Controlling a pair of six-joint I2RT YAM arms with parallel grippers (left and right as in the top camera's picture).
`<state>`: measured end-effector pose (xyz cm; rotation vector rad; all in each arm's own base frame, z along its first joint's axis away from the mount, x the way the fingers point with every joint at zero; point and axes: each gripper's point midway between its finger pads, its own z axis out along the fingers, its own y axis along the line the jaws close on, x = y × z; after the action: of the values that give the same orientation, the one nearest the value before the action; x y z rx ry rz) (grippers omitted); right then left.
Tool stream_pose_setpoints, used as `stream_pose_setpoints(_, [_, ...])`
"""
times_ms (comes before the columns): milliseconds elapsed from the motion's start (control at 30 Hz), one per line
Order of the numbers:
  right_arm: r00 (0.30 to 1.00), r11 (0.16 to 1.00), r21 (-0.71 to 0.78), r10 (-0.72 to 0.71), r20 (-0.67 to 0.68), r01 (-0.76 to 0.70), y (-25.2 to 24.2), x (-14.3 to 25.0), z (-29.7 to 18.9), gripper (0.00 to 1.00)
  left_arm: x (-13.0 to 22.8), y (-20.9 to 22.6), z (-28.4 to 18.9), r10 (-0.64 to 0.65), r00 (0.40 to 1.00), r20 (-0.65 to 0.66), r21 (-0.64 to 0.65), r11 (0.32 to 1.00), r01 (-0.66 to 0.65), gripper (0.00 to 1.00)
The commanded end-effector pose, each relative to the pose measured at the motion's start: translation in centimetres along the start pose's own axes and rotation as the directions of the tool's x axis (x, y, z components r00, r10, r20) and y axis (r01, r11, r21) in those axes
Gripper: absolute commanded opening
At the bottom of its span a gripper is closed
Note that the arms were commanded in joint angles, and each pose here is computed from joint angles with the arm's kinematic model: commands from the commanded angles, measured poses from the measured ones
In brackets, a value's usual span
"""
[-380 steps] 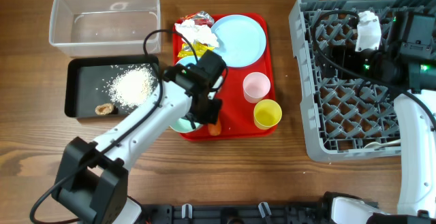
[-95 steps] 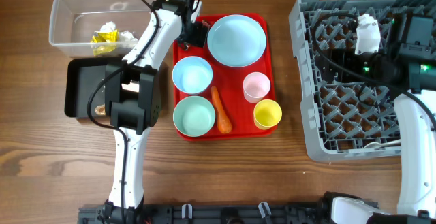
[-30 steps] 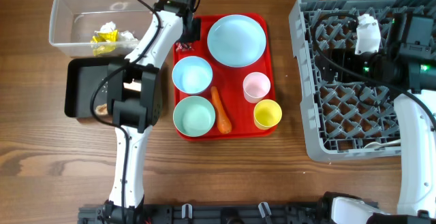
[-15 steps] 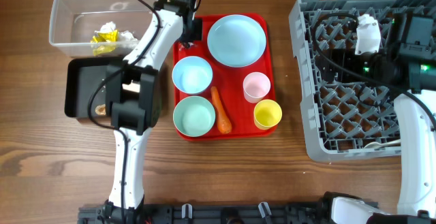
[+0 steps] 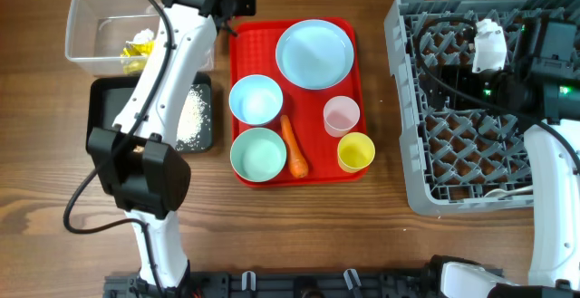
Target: Sort waste into correct bins and load items into the dishwasher rack
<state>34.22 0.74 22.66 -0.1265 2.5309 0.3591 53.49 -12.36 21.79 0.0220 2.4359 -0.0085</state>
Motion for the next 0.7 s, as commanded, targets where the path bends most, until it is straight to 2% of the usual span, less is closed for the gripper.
stream_pose_setpoints(0, [1.000, 1.000, 0.004, 0.002, -0.007, -0.002, 0.0, 0.1, 0.2, 0.91, -0.6, 5.7, 0.4, -0.035, 0.999, 0.007, -0.132, 0.991, 0.036, 0.04])
stream_pose_setpoints(167, [1.000, 1.000, 0.004, 0.003, -0.007, -0.003, 0.0, 0.1, 0.2, 0.91, -0.7, 11.6, 2.6, -0.118, 0.993, 0.010, -0.198, 0.973, 0.118, 0.04])
stream_pose_setpoints(267, [1.000, 1.000, 0.004, 0.003, -0.008, -0.003, 0.0, 0.1, 0.2, 0.91, 0.2, 13.7, 4.9, -0.163, 0.986, -0.017, -0.174, 0.972, 0.158, 0.04])
stream_pose_setpoints(300, [1.000, 1.000, 0.004, 0.003, -0.008, -0.003, 0.0, 0.1, 0.2, 0.91, 0.6, 14.1, 5.6, -0.173, 0.984, -0.030, -0.165, 0.972, 0.166, 0.10])
stream_pose_setpoints(333, [1.000, 1.000, 0.004, 0.003, -0.008, -0.003, 0.0, 0.1, 0.2, 0.91, 0.9, 14.4, 6.3, -0.181, 0.983, -0.041, -0.160, 0.972, 0.172, 0.25])
stream_pose_setpoints(367, [1.000, 1.000, 0.003, 0.003, -0.009, -0.003, 0.0, 0.1, 0.2, 0.91, 1.6, 14.7, 7.3, -0.188, 0.980, -0.060, -0.163, 0.971, 0.176, 0.59])
stream_pose_setpoints(433, [1.000, 1.000, 0.003, 0.004, -0.009, -0.004, 0.0, 0.1, 0.2, 0.91, 2.0, 14.7, 7.8, -0.187, 0.980, -0.072, -0.164, 0.971, 0.174, 0.87])
stream_pose_setpoints(467, [1.000, 1.000, 0.003, 0.003, -0.009, -0.003, 0.0, 0.1, 0.2, 0.91, 2.0, 14.7, 7.8, -0.187, 0.980, -0.072, -0.164, 0.971, 0.173, 0.95])
stream_pose_setpoints(500, [1.000, 1.000, 0.003, 0.003, -0.008, -0.003, 0.0, 0.1, 0.2, 0.91, 2.0, 14.5, 7.8, -0.185, 0.980, -0.071, -0.162, 0.972, 0.171, 1.00])
stream_pose_setpoints(667, [1.000, 1.000, 0.003, 0.003, -0.008, -0.003, 0.0, 0.1, 0.2, 0.91, 0.7, 12.9, 4.9, -0.162, 0.986, -0.043, -0.138, 0.978, 0.155, 1.00])
